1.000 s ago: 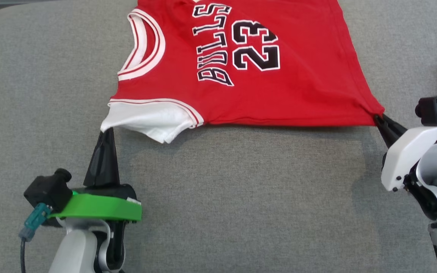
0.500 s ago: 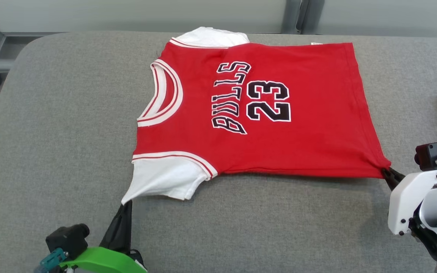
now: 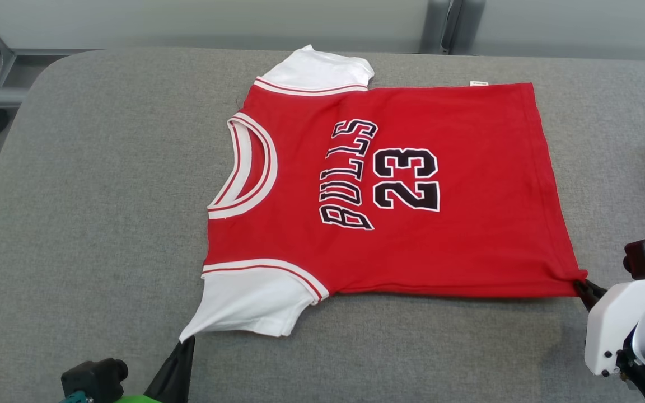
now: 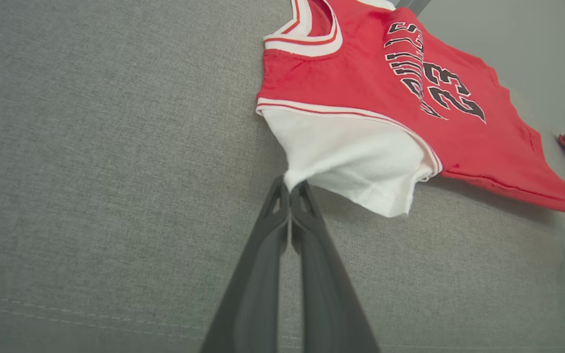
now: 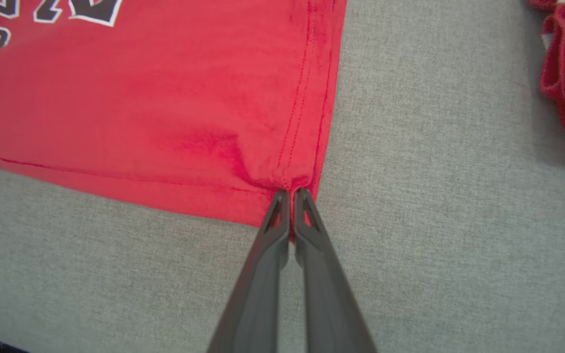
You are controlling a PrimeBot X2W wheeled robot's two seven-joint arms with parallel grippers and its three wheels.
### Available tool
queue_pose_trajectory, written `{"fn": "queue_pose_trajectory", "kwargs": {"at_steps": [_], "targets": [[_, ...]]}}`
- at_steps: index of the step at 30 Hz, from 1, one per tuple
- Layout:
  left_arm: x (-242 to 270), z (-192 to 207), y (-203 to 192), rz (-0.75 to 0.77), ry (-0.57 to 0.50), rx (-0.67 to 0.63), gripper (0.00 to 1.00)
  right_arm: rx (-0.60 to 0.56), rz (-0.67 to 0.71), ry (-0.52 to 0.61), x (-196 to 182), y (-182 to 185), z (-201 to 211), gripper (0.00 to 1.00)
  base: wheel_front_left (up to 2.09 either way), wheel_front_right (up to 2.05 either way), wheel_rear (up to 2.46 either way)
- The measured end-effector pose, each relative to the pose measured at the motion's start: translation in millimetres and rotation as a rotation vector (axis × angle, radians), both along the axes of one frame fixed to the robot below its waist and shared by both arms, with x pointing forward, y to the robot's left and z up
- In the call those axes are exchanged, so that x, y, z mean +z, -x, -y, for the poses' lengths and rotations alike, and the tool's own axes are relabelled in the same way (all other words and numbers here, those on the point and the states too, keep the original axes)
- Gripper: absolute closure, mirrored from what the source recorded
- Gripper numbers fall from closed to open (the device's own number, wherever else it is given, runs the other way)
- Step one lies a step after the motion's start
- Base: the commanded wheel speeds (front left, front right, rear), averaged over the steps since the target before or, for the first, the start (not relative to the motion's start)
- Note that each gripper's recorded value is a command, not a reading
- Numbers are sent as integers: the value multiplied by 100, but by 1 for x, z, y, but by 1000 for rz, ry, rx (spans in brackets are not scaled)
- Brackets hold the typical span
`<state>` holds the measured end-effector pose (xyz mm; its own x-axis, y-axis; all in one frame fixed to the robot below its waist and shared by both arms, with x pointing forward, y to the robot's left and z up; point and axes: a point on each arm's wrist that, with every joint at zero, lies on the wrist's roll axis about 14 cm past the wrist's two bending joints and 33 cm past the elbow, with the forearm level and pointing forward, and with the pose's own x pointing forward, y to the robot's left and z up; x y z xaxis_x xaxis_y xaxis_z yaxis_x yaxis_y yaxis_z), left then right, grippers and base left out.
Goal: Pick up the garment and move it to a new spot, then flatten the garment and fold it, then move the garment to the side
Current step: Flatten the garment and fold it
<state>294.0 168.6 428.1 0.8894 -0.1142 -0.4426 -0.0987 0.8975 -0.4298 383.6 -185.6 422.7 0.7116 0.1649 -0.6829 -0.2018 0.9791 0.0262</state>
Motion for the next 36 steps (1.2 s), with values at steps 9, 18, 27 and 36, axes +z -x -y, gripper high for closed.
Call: {"fn": "queue_pose_trajectory", "kwargs": {"at_steps": [9, 18, 27, 36], "targets": [[30, 5, -57, 133, -61, -75, 100, -1, 136, -61, 30, -36, -12, 100, 0, 0, 0], [35, 20, -121, 139, -109, -175, 100, 19, 166, -99, 34, -80, -23, 100, 0, 0, 0], [24, 16, -175, 119, -205, -213, 100, 14, 187, -96, 23, -121, -20, 100, 0, 0, 0], [16, 19, -213, 138, -257, -227, 100, 9, 164, -58, -7, -140, -17, 100, 0, 0, 0]]}}
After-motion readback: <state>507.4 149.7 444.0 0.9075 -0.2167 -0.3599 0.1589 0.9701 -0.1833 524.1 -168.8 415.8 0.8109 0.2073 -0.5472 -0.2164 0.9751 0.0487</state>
